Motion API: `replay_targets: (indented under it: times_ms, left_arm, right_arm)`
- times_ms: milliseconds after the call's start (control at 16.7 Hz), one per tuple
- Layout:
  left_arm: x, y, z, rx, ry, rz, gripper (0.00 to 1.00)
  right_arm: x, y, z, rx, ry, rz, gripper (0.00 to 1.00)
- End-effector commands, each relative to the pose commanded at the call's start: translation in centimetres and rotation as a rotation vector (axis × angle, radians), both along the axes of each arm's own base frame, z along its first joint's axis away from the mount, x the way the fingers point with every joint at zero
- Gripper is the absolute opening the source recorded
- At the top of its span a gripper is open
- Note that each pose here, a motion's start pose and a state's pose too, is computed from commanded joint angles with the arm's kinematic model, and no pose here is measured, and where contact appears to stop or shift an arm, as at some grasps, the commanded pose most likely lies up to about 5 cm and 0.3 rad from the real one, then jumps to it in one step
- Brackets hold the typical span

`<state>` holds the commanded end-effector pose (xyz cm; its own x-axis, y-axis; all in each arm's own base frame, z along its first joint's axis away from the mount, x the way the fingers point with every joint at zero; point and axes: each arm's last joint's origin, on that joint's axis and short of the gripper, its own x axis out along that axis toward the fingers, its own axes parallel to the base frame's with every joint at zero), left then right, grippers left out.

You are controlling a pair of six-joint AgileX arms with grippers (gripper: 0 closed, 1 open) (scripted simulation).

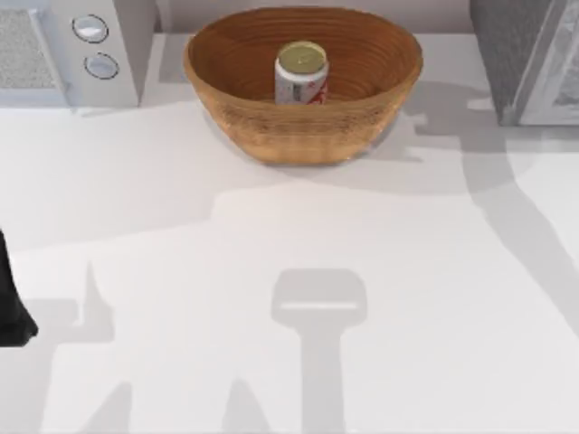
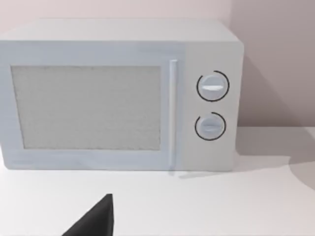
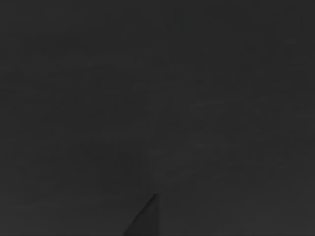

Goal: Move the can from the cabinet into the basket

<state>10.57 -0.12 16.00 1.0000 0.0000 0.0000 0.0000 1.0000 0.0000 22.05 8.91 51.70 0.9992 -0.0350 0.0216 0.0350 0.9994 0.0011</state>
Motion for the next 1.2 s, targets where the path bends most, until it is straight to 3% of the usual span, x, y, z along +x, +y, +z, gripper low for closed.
replay_targets:
  times_ms: [360,540,900,1200]
  left_arm:
    - [0.0,0.0,0.0,0.0,0.0,0.0,1.0]
    - [0.0,0.0,0.0,0.0,0.0,0.0,1.0]
    - [0.0,0.0,0.0,0.0,0.0,0.0,1.0]
    - [0.0,0.0,0.0,0.0,0.0,0.0,1.0]
  right_arm:
    - [4.5,0.0,0.0,-0.001,0.002,-0.001,1.0]
    - [4.9,-0.1,-0.1,-0.001,0.003,-0.003,1.0]
    - [2.8,-1.0,-0.7,0.001,-0.007,0.01,1.0]
    - [-1.4,-3.7,-4.8,-0.004,0.003,0.014,1.0]
